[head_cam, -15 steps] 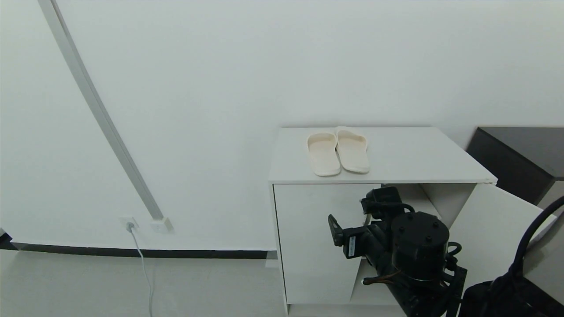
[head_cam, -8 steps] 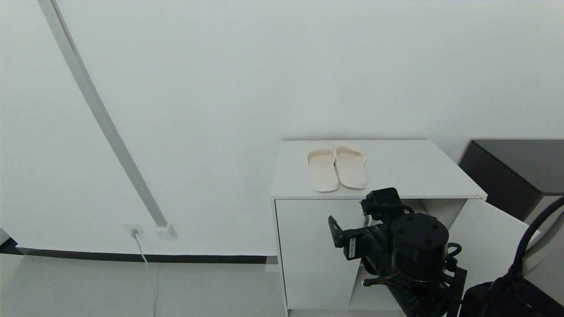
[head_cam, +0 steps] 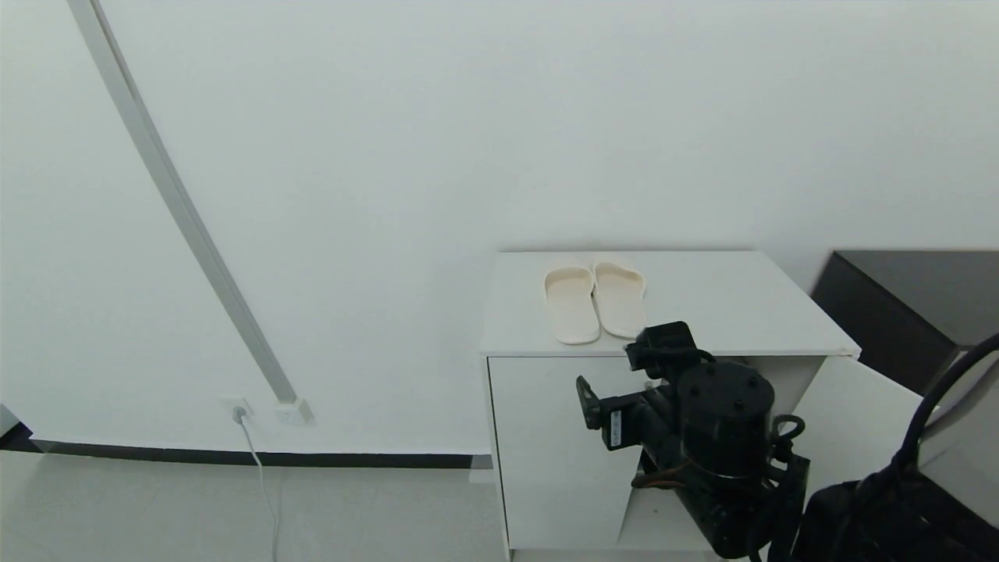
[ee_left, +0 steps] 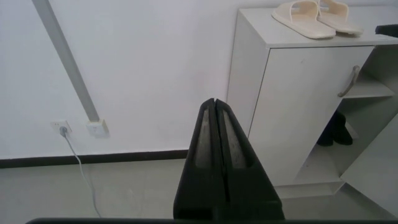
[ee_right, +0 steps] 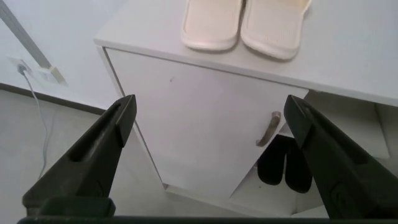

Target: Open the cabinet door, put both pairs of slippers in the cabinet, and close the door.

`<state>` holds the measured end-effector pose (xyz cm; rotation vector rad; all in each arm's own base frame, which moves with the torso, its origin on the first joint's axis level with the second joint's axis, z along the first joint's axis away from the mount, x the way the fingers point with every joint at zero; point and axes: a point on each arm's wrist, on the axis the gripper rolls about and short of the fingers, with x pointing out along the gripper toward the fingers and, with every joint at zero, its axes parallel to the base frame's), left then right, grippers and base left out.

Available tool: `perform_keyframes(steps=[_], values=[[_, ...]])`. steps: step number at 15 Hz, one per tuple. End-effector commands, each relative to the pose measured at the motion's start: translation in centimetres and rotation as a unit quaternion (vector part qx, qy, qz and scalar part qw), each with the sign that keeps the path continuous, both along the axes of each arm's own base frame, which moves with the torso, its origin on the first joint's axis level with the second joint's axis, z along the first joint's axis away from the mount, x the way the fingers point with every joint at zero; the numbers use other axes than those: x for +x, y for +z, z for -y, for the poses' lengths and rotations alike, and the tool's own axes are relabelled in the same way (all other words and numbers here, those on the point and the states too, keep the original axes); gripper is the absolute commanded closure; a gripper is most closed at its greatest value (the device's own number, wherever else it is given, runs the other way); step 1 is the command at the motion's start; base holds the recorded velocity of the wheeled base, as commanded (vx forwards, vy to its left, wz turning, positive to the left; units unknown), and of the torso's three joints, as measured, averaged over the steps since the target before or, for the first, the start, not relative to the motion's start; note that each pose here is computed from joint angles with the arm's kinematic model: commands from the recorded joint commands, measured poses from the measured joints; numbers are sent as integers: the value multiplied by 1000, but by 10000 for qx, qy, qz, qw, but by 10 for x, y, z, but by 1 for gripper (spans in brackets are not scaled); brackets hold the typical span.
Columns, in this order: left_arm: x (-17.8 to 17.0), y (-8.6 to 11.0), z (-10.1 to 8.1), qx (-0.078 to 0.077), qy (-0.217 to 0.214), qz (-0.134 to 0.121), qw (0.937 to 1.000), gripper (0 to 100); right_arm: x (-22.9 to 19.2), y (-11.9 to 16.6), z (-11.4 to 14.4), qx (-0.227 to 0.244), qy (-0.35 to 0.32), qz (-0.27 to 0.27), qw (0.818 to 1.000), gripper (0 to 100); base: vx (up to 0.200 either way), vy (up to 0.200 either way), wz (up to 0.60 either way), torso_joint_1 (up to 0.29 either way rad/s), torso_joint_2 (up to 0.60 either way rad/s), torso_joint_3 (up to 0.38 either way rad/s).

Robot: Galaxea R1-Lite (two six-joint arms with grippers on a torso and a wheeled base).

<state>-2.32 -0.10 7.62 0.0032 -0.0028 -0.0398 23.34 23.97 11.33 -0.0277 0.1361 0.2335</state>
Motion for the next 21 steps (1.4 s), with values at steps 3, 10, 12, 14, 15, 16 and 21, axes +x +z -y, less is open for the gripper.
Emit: perform_keyframes(steps=[3, 10, 12, 14, 15, 16, 21], values=[[0, 0, 0, -1, 7, -6, 10000, 100, 21, 61, -2, 346, -260, -224, 9988, 0, 0, 0, 0, 0, 0, 0], [0, 0, 0, -8, 7, -6, 10000, 100, 25, 61, -7, 408, -464, -601, 9963, 0, 0, 0, 0, 0, 0, 0], [0, 0, 0, -8, 0, -6, 10000, 100, 27, 55, -8, 354, -473, -665, 9960, 0, 100, 0, 0, 1, 1, 1], [0, 0, 0, -8, 0, -6, 10000, 100, 28, 49, -9, 330, -487, -730, 9956, 0, 200, 0, 0, -7, -10, 2], [0, 0, 0, -8, 0, -6, 10000, 100, 28, 46, -9, 323, -495, -760, 9954, 0, 200, 0, 0, 2, 7, 2], [0, 0, 0, -8, 0, -6, 10000, 100, 29, 43, -9, 307, -478, -795, 9952, 0, 200, 0, 0, 17, 12, 2], [0, 0, 0, -8, 0, -6, 10000, 100, 43, 19, -14, 183, -557, -902, 9942, 0, 200, 0, 0, 4, 2, 2]])
